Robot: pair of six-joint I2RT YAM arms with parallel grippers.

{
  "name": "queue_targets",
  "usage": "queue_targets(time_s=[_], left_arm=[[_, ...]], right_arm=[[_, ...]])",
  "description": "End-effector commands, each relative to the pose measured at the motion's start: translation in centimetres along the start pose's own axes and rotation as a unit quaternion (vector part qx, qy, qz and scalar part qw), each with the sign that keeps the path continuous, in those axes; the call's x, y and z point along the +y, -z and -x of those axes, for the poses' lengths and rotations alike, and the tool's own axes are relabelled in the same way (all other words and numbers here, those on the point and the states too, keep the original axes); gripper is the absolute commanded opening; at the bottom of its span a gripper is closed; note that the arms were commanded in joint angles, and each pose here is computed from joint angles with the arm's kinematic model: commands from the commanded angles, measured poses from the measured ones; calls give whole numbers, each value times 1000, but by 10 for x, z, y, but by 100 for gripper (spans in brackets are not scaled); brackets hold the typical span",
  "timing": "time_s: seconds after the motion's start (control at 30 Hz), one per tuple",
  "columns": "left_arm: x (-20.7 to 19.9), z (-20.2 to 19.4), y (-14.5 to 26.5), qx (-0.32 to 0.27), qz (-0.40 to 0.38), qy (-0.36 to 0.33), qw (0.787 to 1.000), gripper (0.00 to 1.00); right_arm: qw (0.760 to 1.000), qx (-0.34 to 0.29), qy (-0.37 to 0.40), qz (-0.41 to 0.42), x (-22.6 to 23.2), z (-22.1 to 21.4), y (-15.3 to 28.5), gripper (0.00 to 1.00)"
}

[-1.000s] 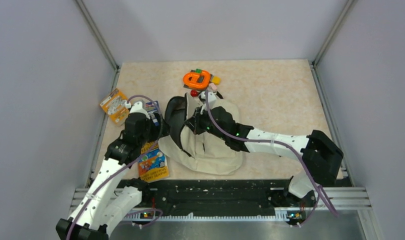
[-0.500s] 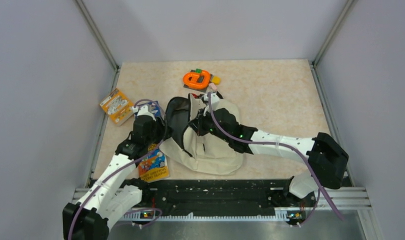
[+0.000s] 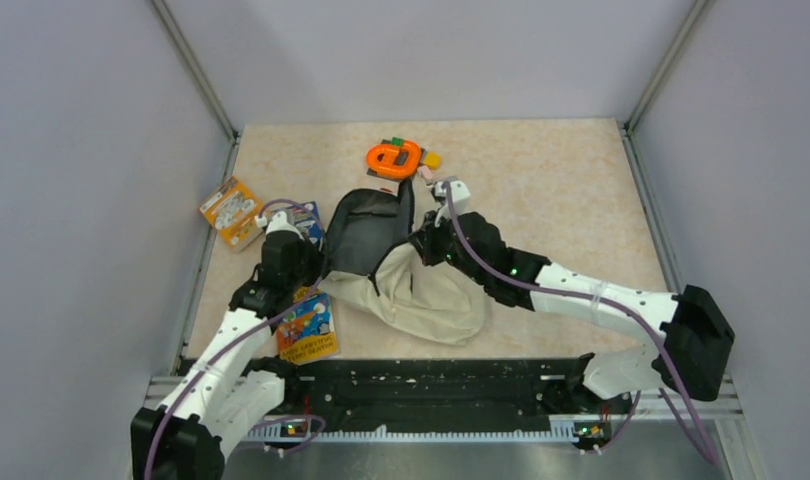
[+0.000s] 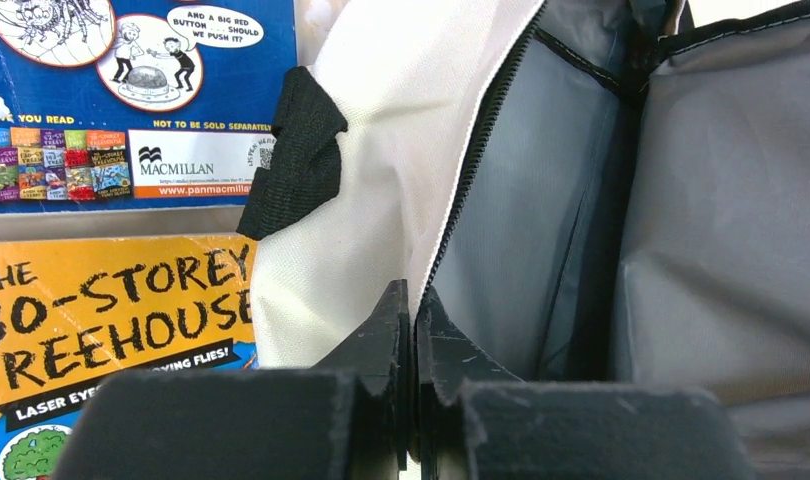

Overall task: Pack the student bag
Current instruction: Unzip the student bag at the center of the board.

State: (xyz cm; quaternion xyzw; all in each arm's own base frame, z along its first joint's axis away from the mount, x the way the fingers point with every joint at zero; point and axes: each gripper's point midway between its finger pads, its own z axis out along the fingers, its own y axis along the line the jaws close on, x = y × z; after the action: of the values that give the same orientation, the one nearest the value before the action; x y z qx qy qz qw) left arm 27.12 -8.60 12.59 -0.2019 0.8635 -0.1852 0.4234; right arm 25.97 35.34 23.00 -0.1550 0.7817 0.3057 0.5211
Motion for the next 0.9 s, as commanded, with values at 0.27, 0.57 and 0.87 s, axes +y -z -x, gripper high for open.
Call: queue_targets(time_s=[0.27, 0.57, 0.87], left_arm=[[20, 1, -2, -18, 22, 21, 999, 0], [29, 2, 12, -35, 38, 36, 998, 0], [12, -17, 20, 6, -26, 14, 1000, 0]], right_arm=[[989, -58, 4, -138, -96, 29, 72, 0], [976, -70, 9, -208, -138, 25, 110, 0], [987, -100, 40, -119, -115, 51, 118, 0]])
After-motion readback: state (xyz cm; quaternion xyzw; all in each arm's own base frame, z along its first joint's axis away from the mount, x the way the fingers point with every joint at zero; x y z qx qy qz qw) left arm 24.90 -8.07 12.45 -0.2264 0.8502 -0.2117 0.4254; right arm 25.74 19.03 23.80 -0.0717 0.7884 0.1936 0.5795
